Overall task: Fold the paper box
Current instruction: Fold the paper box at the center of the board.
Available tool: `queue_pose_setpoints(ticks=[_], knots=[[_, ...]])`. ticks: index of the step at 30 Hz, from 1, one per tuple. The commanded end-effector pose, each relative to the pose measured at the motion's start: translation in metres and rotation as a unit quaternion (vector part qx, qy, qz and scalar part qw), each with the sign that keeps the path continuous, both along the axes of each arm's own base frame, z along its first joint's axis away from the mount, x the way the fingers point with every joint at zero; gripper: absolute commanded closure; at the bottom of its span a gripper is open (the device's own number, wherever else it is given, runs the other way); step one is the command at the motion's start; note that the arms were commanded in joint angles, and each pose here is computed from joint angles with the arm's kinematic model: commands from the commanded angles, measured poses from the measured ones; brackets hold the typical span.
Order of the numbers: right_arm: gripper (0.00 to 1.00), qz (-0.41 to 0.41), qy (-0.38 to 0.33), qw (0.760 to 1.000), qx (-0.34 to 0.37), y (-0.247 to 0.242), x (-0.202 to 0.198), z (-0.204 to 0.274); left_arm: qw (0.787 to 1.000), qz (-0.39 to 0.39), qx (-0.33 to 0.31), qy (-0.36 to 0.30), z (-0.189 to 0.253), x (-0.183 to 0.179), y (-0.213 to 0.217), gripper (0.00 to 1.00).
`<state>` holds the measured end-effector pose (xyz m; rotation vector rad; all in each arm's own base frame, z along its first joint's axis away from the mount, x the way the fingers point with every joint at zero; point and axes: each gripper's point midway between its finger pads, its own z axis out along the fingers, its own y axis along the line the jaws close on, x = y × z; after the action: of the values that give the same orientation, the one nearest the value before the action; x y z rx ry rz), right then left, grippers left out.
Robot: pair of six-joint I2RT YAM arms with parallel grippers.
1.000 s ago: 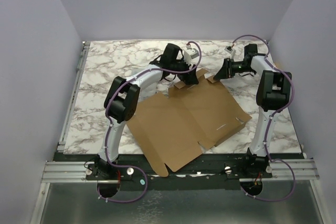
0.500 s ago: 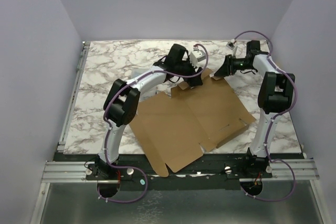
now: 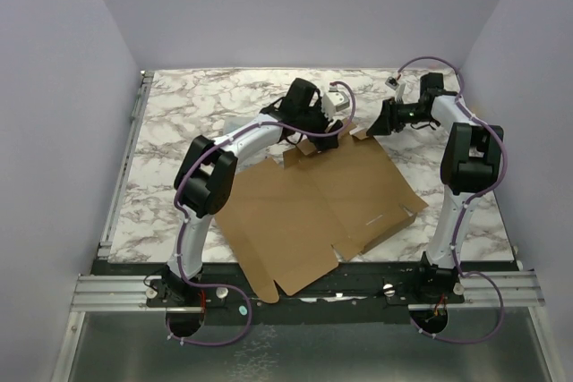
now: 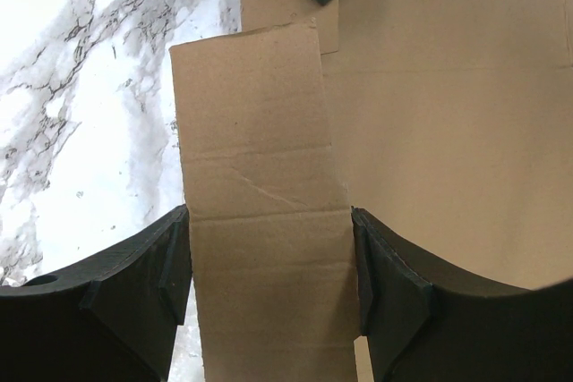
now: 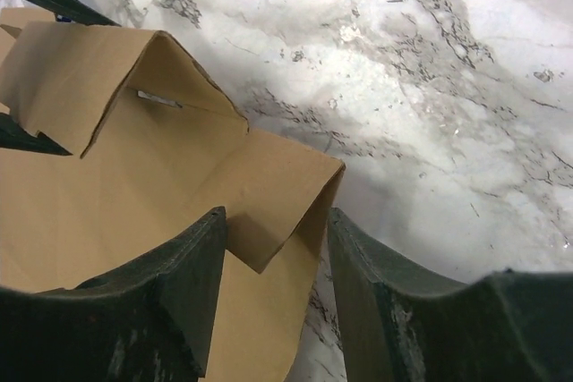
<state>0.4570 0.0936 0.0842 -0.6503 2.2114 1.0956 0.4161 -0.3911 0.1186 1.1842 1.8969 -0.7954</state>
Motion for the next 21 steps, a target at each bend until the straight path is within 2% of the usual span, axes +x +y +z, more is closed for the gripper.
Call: queue_pose_setpoints(ticks=[1, 12, 21], knots=[[0.45, -0.009, -0.015, 1.000, -0.022, -0.008, 0.002, -0.001, 0.999, -0.012, -0.001, -0.047, 0.029, -0.003, -0.003, 0.73], [0.35, 0.004, 0.021, 0.999, 0.025, 0.003, -0.004, -0.006, 0.997, -0.034, 0.003, -0.072, 0.039, -0.015, -0.007, 0.74], [0.37, 0.013, 0.049, 0.998, 0.048, 0.001, -0.021, -0.008, 0.995, -0.030, 0.005, -0.091, 0.050, -0.017, -0.004, 0.74]])
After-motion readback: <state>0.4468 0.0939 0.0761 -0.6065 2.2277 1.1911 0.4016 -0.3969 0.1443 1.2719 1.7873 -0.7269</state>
